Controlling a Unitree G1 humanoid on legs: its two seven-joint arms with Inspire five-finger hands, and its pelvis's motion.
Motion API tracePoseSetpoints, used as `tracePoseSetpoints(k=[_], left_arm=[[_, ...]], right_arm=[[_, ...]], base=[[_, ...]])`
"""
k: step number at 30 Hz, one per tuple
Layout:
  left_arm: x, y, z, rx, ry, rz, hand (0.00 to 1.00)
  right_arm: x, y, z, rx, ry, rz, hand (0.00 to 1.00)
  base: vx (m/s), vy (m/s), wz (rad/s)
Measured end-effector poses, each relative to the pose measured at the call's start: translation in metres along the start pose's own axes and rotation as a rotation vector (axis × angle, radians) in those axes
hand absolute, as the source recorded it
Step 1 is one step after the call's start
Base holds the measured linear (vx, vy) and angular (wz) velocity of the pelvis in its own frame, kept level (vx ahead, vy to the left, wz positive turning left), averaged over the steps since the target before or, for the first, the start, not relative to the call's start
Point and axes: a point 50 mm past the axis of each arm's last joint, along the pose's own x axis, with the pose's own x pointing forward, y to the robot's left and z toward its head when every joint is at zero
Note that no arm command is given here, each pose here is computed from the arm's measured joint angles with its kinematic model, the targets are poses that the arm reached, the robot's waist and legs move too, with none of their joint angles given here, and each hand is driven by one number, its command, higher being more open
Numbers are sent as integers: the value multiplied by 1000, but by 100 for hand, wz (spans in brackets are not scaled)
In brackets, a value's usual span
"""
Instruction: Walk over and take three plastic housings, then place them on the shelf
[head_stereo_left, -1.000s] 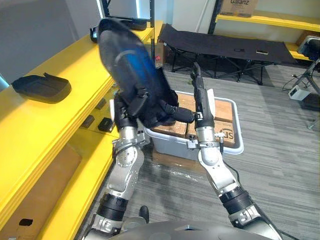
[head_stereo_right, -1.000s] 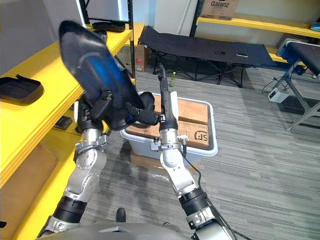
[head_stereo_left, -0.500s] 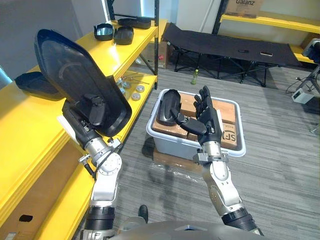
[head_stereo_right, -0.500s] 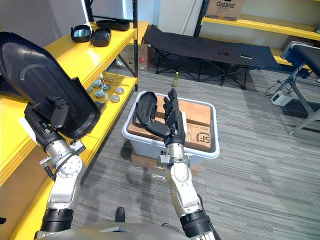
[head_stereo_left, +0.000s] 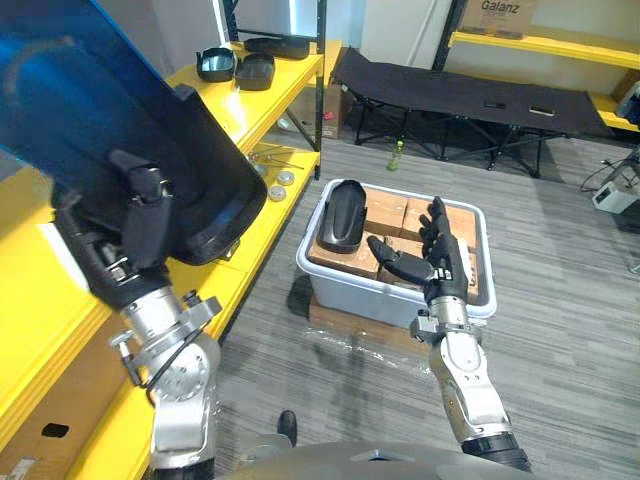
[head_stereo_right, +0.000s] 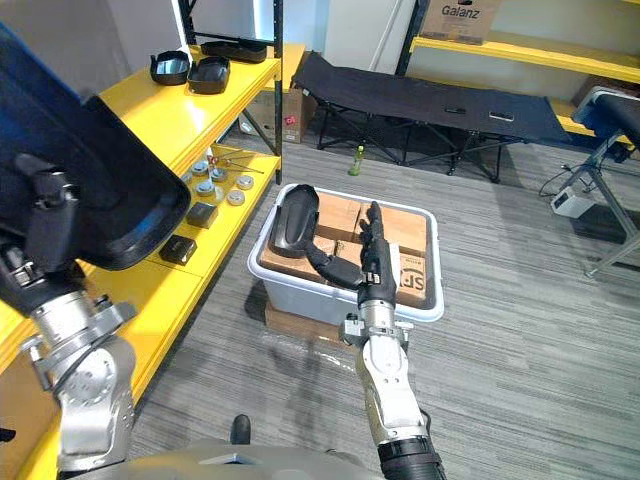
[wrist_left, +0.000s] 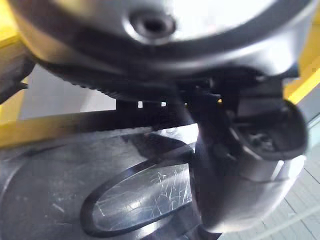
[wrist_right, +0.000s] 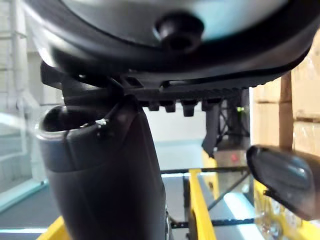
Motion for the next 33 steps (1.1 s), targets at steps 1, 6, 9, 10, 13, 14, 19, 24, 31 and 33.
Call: tracePoseSetpoints(k=[1, 6, 9, 10, 13, 14, 19, 24, 31, 33], left_arm=[[-2, 3, 2, 11, 2, -10, 0], [-12, 28, 3, 132, 56, 4, 0], [-16, 40, 3, 184, 73, 31, 0], [-16, 43, 4, 200, 76, 34, 0], [-17, 52, 7, 230, 69, 69, 0], [-18, 54, 8, 236, 69, 75, 0], [-16, 55, 22, 221, 19, 40, 0], [-14, 49, 30, 187, -23, -7, 0], [-11, 34, 18, 111, 33, -68, 0], [-12, 23, 7, 81, 69, -126, 0]], right_arm=[[1, -4, 1, 4, -2, -25, 100], [9, -2, 9, -4, -42, -4, 100], [14, 5, 13, -23, -59, 20, 100], [16, 6, 15, 13, -61, 28, 100], [21, 12, 20, 58, -75, 81, 100], [21, 15, 21, 60, -79, 95, 100], [19, 34, 22, 71, -80, 209, 100], [14, 47, 20, 67, -73, 304, 100], [10, 47, 18, 64, -55, 364, 100], [9, 42, 17, 51, -47, 347, 100]], base=[[17, -16, 29], [21, -33, 34], [31, -35, 38], [31, -23, 42], [15, -6, 29], [-5, 10, 15], [-7, 17, 7], [0, 0, 0], [-3, -2, 50], [15, 76, 111]])
